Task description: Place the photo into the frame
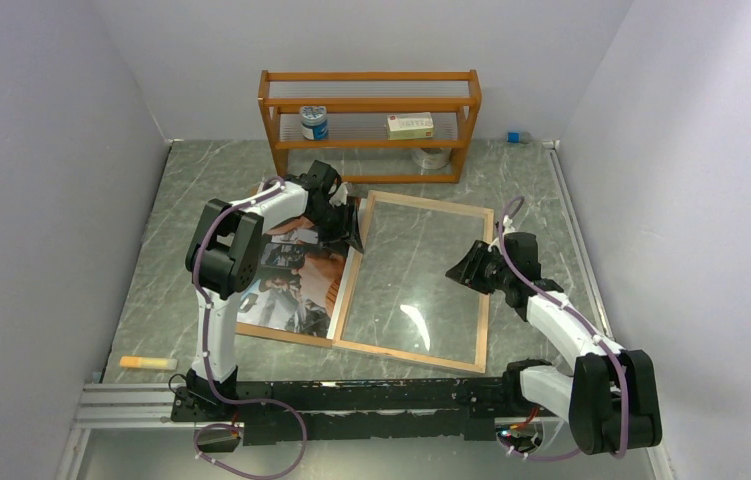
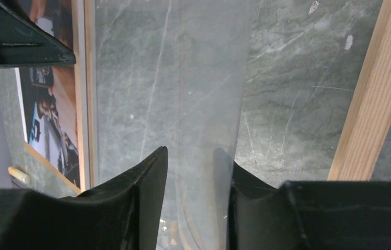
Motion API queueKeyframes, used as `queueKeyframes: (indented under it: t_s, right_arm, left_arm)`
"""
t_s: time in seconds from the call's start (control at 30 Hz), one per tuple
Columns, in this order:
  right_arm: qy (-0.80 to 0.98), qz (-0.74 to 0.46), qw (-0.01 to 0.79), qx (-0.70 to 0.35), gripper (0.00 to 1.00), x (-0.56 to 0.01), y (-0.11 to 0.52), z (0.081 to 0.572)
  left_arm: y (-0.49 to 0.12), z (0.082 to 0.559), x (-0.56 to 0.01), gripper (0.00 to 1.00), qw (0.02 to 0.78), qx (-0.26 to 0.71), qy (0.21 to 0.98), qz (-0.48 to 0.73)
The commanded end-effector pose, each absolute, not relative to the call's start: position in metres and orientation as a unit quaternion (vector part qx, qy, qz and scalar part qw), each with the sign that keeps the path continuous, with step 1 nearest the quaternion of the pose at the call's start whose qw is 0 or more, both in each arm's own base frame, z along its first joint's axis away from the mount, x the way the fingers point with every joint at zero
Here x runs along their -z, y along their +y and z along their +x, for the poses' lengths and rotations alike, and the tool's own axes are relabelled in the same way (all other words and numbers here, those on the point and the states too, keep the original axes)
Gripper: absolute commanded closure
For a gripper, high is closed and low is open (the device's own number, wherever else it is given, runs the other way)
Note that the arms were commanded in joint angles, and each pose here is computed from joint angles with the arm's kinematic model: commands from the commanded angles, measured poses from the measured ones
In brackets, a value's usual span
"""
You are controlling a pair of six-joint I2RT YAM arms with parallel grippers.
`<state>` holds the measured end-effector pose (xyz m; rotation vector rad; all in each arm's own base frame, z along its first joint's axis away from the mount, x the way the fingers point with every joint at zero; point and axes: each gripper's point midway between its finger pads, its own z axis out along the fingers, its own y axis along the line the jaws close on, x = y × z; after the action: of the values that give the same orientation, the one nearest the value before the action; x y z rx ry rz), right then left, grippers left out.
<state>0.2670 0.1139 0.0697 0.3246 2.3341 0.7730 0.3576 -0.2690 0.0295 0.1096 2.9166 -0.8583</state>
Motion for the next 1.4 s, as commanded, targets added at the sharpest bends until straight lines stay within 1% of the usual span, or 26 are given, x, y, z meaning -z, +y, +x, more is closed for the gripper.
queueKeyframes:
  t_s: [0.0, 0.07, 0.17, 0.23, 0.33, 0.43, 0.67, 0.83, 0.93, 0.97, 1.07, 1.13, 1.27, 1.37]
  right_arm:
    - [0.884, 0.123, 0.346, -0.29, 0.55, -0.087, 0.113, 0.279]
    - [0.887, 0.13, 0.339, -0.285, 0.47, -0.086, 0.111, 0.277]
    - [0.894, 0.149, 0.336, -0.258, 0.32, -0.084, 0.101, 0.276]
    - [0.902, 0.164, 0.329, -0.227, 0.25, -0.083, 0.091, 0.274]
    - [0.911, 0.185, 0.32, -0.182, 0.18, -0.081, 0.076, 0.27]
    - [0.917, 0.209, 0.312, -0.136, 0.16, -0.082, 0.059, 0.264]
    - [0.916, 0.26, 0.302, -0.045, 0.17, -0.081, 0.027, 0.253]
    - [0.923, 0.268, 0.273, -0.047, 0.19, -0.066, 0.03, 0.251]
    - [0.927, 0.272, 0.252, -0.048, 0.23, -0.056, 0.033, 0.247]
    - [0.929, 0.273, 0.246, -0.048, 0.26, -0.053, 0.034, 0.245]
    - [0.935, 0.271, 0.225, -0.048, 0.41, -0.044, 0.037, 0.241]
    - [0.938, 0.267, 0.213, -0.055, 0.47, -0.04, 0.04, 0.24]
    - [0.941, 0.268, 0.197, -0.058, 0.48, -0.033, 0.043, 0.234]
    - [0.943, 0.268, 0.193, -0.051, 0.48, -0.032, 0.041, 0.233]
  left_arm:
    - [-0.25, 0.342, 0.013, 0.42, 0.012, 0.221, 0.975, 0.031]
    - [-0.25, 0.342, 0.012, 0.4, 0.013, 0.22, 0.975, 0.031]
    - [-0.25, 0.344, 0.01, 0.38, 0.017, 0.219, 0.975, 0.031]
    - [-0.25, 0.345, 0.008, 0.36, 0.019, 0.219, 0.975, 0.031]
    - [-0.252, 0.346, 0.005, 0.35, 0.022, 0.224, 0.974, 0.032]
    - [-0.252, 0.347, 0.002, 0.33, 0.025, 0.225, 0.974, 0.033]
    - [-0.253, 0.347, -0.001, 0.31, 0.026, 0.228, 0.973, 0.033]
    - [-0.255, 0.345, 0.0, 0.31, 0.021, 0.234, 0.972, 0.031]
    - [-0.255, 0.343, 0.0, 0.32, 0.018, 0.235, 0.971, 0.031]
    - [-0.256, 0.343, 0.0, 0.32, 0.016, 0.237, 0.971, 0.031]
    - [-0.257, 0.341, 0.0, 0.34, 0.011, 0.243, 0.97, 0.031]
    - [-0.258, 0.341, 0.0, 0.35, 0.01, 0.245, 0.969, 0.03]
    - [-0.258, 0.34, 0.001, 0.36, 0.009, 0.244, 0.969, 0.029]
    - [-0.257, 0.34, 0.001, 0.36, 0.009, 0.243, 0.969, 0.029]
